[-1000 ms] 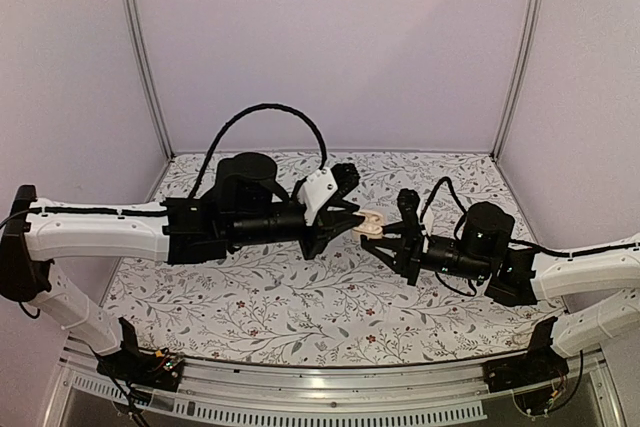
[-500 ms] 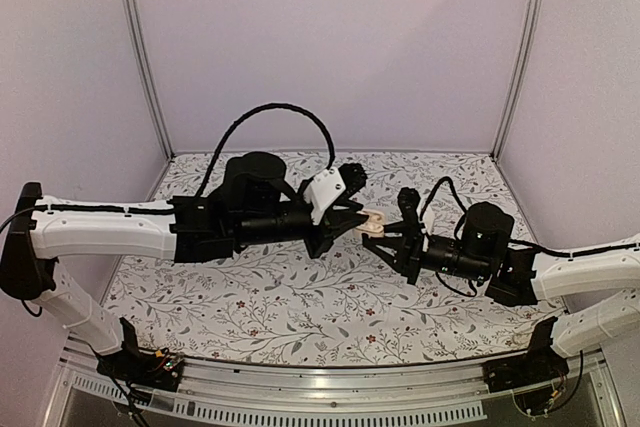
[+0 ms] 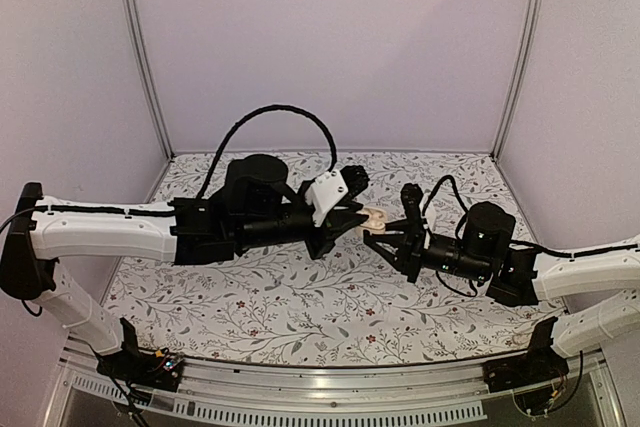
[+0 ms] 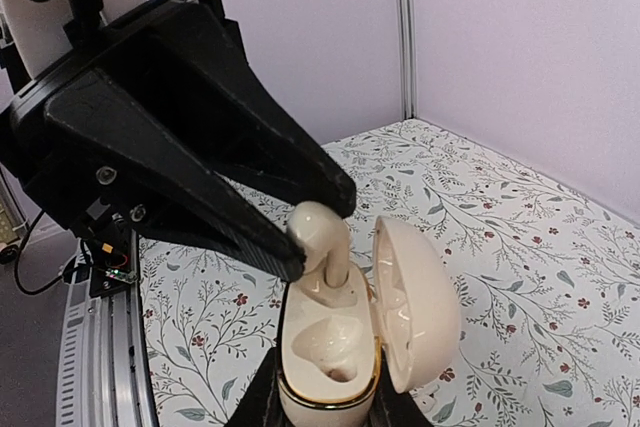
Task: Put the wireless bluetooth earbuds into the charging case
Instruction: Insert the left earbud into the left side groove of the charging case, then move the right earbud to the center of the board.
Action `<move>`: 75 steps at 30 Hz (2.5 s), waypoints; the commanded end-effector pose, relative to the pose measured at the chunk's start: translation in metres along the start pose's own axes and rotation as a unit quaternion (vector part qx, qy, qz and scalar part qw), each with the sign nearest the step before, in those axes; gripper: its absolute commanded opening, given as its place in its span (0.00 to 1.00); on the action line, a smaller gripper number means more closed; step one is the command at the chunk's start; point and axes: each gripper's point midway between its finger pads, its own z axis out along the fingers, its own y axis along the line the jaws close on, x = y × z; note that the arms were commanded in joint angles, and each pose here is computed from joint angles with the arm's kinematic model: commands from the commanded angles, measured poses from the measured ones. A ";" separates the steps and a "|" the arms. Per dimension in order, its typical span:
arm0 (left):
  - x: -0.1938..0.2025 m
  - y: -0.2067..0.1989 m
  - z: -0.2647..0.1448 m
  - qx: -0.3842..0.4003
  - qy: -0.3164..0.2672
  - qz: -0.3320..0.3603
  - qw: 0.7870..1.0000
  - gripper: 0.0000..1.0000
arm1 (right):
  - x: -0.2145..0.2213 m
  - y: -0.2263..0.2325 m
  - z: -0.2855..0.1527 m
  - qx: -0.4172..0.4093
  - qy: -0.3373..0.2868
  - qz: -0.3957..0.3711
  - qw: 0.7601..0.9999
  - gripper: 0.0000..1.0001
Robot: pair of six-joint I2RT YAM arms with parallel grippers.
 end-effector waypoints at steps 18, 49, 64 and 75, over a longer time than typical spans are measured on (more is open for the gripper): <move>-0.016 -0.015 -0.008 0.028 -0.017 -0.012 0.999 0.40 | -0.033 0.003 -0.004 -0.002 -0.054 -0.020 0.998 0.03; 0.161 0.030 0.019 0.009 0.260 -0.237 0.936 0.42 | -0.003 -0.055 -0.067 0.092 -0.035 0.029 0.995 0.04; 0.205 0.022 0.065 0.107 0.350 -0.045 0.929 0.47 | 0.003 -0.055 -0.072 0.089 -0.031 0.036 0.995 0.04; 0.211 0.029 0.104 0.156 0.342 -0.169 0.911 0.49 | 0.001 -0.055 -0.075 0.090 -0.031 0.035 0.995 0.04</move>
